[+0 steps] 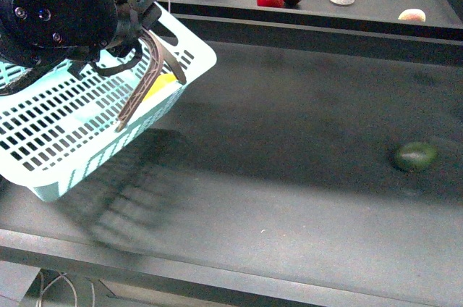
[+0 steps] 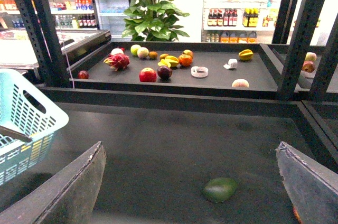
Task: Pick mango with right arm and hold basket with left
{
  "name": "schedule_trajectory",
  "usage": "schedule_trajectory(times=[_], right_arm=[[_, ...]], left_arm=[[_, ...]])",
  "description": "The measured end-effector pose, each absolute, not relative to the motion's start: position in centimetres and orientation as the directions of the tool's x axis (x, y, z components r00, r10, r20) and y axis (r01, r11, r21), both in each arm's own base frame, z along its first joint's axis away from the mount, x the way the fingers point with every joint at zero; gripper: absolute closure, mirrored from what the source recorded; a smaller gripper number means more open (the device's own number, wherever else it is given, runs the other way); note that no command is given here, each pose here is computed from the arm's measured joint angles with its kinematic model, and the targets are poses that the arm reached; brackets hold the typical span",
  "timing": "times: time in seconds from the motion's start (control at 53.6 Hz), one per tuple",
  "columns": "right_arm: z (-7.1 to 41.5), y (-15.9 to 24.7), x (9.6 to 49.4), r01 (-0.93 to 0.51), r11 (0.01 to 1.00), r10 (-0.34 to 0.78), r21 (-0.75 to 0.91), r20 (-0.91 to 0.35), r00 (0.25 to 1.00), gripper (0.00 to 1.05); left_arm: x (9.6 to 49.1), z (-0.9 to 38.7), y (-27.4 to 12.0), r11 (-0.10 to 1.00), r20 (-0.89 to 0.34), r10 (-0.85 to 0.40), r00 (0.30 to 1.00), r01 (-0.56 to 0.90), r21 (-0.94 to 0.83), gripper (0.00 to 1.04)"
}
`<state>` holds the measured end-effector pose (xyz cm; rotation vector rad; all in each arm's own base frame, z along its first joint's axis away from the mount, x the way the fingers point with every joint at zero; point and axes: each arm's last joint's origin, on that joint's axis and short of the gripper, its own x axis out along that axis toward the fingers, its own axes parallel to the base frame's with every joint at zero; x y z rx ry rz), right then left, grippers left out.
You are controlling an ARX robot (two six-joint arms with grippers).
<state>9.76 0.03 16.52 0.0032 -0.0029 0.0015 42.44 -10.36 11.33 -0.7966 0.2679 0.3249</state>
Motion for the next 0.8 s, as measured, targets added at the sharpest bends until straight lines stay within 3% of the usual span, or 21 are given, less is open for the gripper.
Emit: schedule_trajectory(times=[0.28, 0.429, 0.802], right_arm=[[16.5, 0.0, 9.8, -0.001, 1.0, 0.001, 0.003, 0.003, 1.0, 0.08], [16.5, 0.0, 9.8, -0.001, 1.0, 0.001, 0.003, 0.003, 1.0, 0.08], [16.5, 0.0, 9.8, -0.001, 1.0, 0.001, 0.003, 0.003, 1.0, 0.08]], left_arm=[[46.1, 10.8, -9.7, 0.321, -0.369, 0.229, 0.901, -0.428, -0.845, 1.0], [47.7, 10.4, -10.1, 0.228, -0.375, 0.191, 0.907, -0.413, -0.882, 1.0], [50.6, 9.5, -10.4, 0.171, -0.439, 0.222, 0.871, -0.478, -0.862, 0.98]])
